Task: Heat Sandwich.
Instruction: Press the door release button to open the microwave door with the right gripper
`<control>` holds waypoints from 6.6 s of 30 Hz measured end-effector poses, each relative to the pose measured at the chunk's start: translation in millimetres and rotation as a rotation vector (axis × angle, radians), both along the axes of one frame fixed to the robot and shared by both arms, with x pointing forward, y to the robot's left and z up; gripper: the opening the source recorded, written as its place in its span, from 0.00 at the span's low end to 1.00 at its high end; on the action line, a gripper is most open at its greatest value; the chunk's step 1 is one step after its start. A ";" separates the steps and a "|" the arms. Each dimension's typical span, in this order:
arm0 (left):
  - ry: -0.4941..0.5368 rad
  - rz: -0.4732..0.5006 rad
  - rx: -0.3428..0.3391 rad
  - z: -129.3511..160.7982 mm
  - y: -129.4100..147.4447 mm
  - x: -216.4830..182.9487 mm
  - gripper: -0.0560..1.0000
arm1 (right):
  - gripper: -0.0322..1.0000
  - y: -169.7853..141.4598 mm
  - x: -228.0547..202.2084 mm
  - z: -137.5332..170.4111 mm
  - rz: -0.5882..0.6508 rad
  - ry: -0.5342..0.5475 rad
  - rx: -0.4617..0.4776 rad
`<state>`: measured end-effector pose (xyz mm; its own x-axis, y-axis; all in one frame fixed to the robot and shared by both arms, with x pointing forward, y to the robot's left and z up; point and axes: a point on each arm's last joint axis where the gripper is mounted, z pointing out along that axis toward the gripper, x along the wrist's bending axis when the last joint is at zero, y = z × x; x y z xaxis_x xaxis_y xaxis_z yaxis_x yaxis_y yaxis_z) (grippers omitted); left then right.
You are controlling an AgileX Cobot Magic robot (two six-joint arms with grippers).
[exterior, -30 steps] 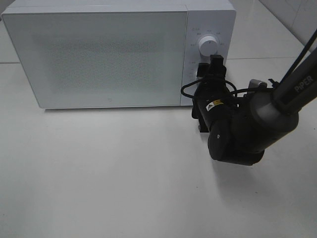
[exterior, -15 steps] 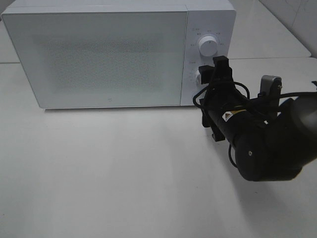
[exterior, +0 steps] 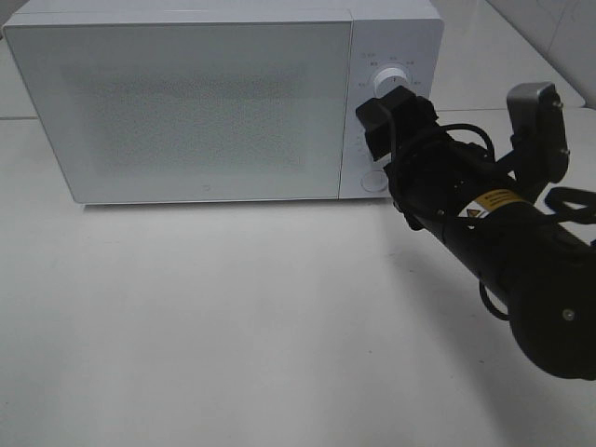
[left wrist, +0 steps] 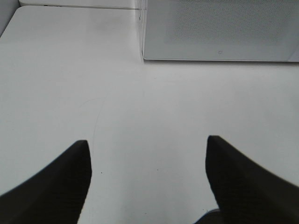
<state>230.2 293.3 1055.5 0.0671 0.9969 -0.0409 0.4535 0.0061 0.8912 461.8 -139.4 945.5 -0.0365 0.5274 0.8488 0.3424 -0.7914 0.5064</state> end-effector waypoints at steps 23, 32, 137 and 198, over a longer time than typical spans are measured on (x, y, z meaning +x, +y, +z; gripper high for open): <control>0.000 0.000 0.000 0.0 0.0 0.0 0.67 | 0.75 -27.3 9.8 50.7 0.800 0.395 -0.994; 0.000 0.000 0.000 0.0 0.0 0.0 0.67 | 0.75 -100.4 -2.2 75.7 0.647 0.610 -1.052; 0.000 0.001 0.001 0.0 0.1 0.0 0.67 | 0.75 -161.7 -229.8 102.7 0.124 0.133 -1.001; 0.000 0.001 0.001 0.0 0.1 0.0 0.67 | 0.05 -72.0 -6.6 1.4 0.206 0.050 -0.495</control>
<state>230.2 293.4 1055.5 0.0665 0.9970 -0.0401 0.4535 0.0056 0.8912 455.1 -211.4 947.0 -0.1471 0.8513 0.5036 0.4987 -0.3758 0.7810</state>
